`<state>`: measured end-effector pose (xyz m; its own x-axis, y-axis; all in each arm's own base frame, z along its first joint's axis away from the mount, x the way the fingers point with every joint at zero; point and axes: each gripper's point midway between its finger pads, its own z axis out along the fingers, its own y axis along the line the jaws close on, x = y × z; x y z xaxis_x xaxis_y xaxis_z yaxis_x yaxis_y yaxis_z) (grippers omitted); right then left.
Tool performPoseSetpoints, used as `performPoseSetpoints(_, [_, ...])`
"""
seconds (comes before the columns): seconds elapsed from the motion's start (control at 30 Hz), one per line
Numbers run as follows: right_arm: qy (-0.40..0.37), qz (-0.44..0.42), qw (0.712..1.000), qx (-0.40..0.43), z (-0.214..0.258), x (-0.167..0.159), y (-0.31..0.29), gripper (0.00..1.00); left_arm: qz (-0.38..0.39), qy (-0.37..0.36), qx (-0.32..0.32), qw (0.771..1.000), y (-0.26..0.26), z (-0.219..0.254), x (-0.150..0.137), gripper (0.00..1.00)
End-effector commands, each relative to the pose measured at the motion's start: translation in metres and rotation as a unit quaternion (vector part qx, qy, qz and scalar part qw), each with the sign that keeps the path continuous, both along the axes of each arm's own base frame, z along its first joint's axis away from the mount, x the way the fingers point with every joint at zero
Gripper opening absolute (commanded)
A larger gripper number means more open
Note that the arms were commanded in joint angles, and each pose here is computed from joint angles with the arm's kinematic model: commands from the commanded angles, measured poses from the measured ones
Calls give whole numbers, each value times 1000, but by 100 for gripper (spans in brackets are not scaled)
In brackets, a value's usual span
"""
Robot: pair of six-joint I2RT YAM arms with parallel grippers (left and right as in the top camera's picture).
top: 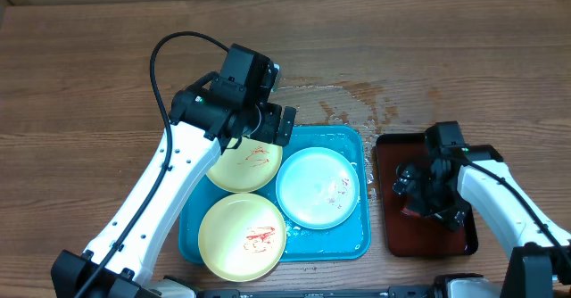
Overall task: Clean dirty plates on tray and stack at the side
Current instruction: 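Close the right gripper on the sponge and pick it up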
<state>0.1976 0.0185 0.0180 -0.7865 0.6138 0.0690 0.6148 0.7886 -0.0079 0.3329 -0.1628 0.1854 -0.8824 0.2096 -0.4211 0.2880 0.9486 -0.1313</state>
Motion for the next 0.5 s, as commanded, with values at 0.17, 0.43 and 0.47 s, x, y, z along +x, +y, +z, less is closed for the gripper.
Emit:
performPoseSetpoints(0.17, [-1, 5, 999, 45, -7, 3, 12, 93, -14, -10, 3, 1000, -4, 4, 4, 100])
performPoseSetpoints(0.43, [12, 2, 998, 68, -9, 0, 20, 66, -17, -7, -1, 1000, -5, 4, 2, 100])
performPoseSetpoints(0.47, [12, 2, 998, 68, -9, 0, 20, 66, -17, -7, -1, 1000, -5, 4, 2, 100])
